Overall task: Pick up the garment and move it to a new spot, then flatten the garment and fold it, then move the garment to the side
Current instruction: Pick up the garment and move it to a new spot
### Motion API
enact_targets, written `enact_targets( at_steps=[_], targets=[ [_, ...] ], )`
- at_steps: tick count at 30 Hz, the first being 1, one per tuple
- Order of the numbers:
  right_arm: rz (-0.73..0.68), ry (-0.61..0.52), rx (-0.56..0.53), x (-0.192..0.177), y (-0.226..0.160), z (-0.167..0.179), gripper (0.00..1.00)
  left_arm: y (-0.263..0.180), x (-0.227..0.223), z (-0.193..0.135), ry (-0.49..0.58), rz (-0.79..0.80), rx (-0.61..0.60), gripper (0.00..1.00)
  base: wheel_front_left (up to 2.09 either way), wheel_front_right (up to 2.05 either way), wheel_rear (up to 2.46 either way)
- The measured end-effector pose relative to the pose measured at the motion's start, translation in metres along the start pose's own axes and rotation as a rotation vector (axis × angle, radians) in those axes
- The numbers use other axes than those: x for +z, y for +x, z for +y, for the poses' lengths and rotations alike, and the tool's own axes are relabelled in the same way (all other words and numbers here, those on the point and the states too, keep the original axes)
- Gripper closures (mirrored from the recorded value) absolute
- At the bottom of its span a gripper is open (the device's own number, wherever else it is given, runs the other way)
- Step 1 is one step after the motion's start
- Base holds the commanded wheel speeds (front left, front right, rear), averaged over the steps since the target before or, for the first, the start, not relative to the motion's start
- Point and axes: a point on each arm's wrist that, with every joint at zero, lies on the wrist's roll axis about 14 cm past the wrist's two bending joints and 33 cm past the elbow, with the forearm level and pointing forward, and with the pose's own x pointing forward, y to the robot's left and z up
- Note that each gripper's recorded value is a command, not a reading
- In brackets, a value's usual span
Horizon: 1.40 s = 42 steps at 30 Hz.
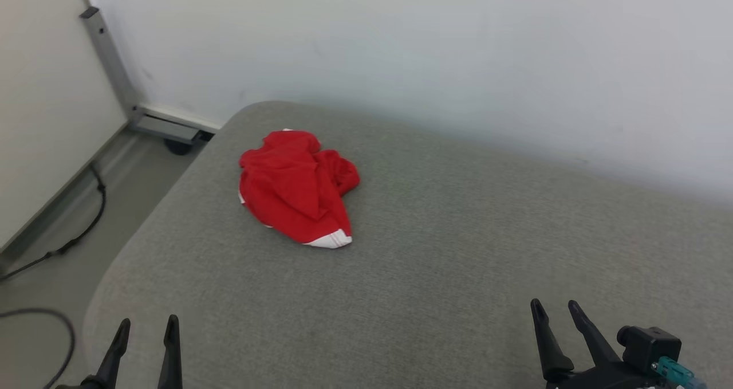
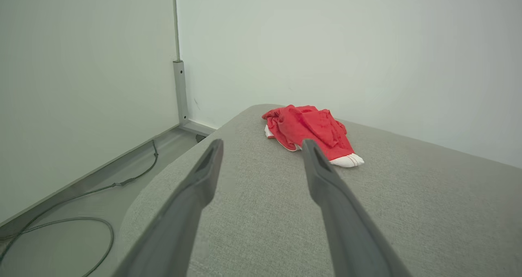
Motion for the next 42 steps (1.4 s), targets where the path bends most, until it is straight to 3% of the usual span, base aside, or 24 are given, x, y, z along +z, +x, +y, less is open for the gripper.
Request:
enact_targets(
  at_steps=[10,15,19,26,37,42],
  targets=[
    [0.038,-0.033,0.163,-0.007,0.037,0.051,0.00,-0.027,0.000,0.045,0.000,0.011,0.172,0.00,0.00,0.00,0.00],
    [0.070,-0.029,0.175,-0.018,0.040,0.053,0.00,-0.028,-0.003,0.045,-0.026,0.023,0.192,0.00,0.00,0.00,0.00],
    [0.077,-0.032,0.173,-0.021,0.040,0.050,0.00,-0.020,-0.013,0.032,-0.076,0.073,0.140,0.00,0.00,0.00,0.00],
    [0.087,-0.054,0.161,-0.025,0.037,0.037,0.00,0.042,-0.006,0.000,-0.104,0.124,-0.018,0.00,0.00,0.00,0.00],
    [0.056,-0.139,0.153,-0.008,0.038,0.013,0.00,0.136,-0.008,-0.029,-0.106,0.259,-0.103,0.00,0.00,0.00,0.00],
    [0.050,-0.181,0.122,0.000,0.036,-0.008,0.00,0.161,-0.036,-0.035,-0.096,0.365,-0.097,0.00,0.00,0.00,0.00]
  ],
)
